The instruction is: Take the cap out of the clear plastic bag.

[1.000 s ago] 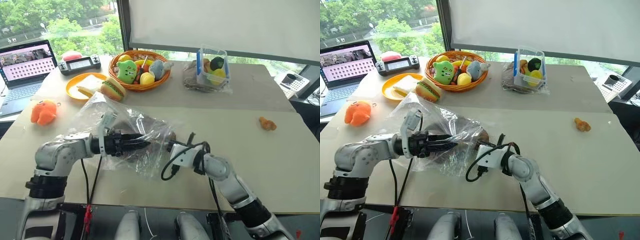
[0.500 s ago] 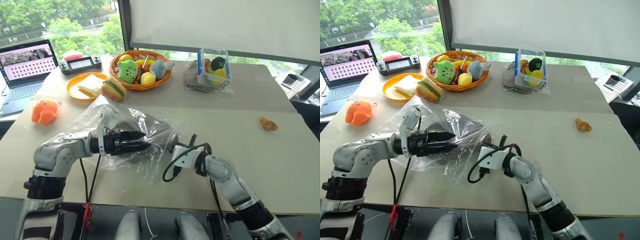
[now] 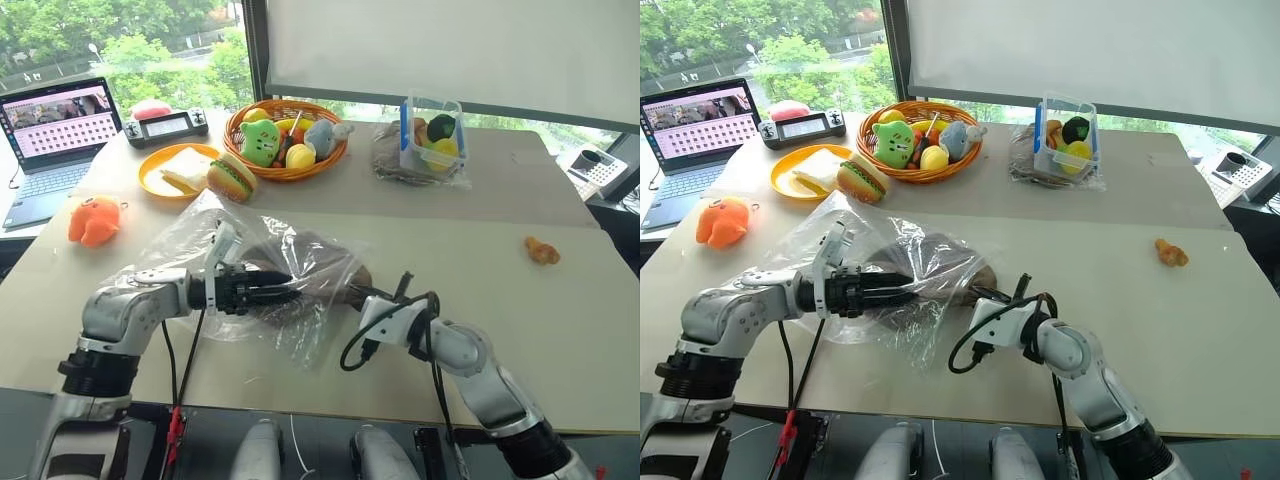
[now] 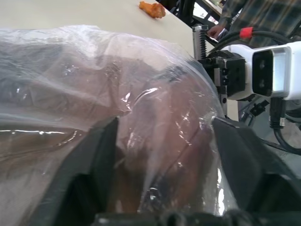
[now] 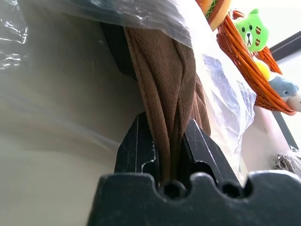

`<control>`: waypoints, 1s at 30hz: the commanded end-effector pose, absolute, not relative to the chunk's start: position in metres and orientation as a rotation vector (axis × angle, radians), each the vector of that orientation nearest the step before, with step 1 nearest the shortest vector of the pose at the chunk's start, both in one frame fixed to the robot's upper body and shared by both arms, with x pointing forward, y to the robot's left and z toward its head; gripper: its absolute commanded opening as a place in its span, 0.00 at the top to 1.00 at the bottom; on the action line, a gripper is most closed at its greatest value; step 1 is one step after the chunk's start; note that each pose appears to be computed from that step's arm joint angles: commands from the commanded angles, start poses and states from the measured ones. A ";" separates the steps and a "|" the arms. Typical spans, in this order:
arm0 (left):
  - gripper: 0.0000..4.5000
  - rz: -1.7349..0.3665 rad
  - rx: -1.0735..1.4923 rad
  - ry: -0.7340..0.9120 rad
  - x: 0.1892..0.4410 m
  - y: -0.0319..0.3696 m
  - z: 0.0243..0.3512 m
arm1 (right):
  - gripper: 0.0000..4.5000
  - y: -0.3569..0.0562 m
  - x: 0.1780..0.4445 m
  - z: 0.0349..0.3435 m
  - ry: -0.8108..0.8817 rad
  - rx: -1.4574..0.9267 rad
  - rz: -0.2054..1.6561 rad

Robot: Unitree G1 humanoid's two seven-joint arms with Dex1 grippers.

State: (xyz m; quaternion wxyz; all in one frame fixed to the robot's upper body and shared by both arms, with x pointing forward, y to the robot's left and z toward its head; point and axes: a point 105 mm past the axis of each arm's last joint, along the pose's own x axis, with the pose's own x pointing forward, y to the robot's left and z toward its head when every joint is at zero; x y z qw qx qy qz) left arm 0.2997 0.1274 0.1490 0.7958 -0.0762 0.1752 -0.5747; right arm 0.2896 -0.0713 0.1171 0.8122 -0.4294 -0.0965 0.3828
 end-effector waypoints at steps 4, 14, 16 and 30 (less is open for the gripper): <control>0.94 -1.257 -0.138 0.336 0.302 0.124 0.158 | 0.89 -0.084 0.292 0.108 -0.132 -0.916 0.802; 0.99 -1.211 -0.138 0.304 0.311 0.129 0.162 | 0.89 -0.106 0.286 0.137 -0.161 -0.864 0.749; 0.99 -1.209 -0.141 0.300 0.312 0.129 0.163 | 0.89 -0.110 0.284 0.141 -0.167 -0.870 0.751; 0.99 -1.200 -0.124 0.302 0.311 0.127 0.157 | 0.89 -0.216 0.259 0.194 -0.153 -0.376 0.521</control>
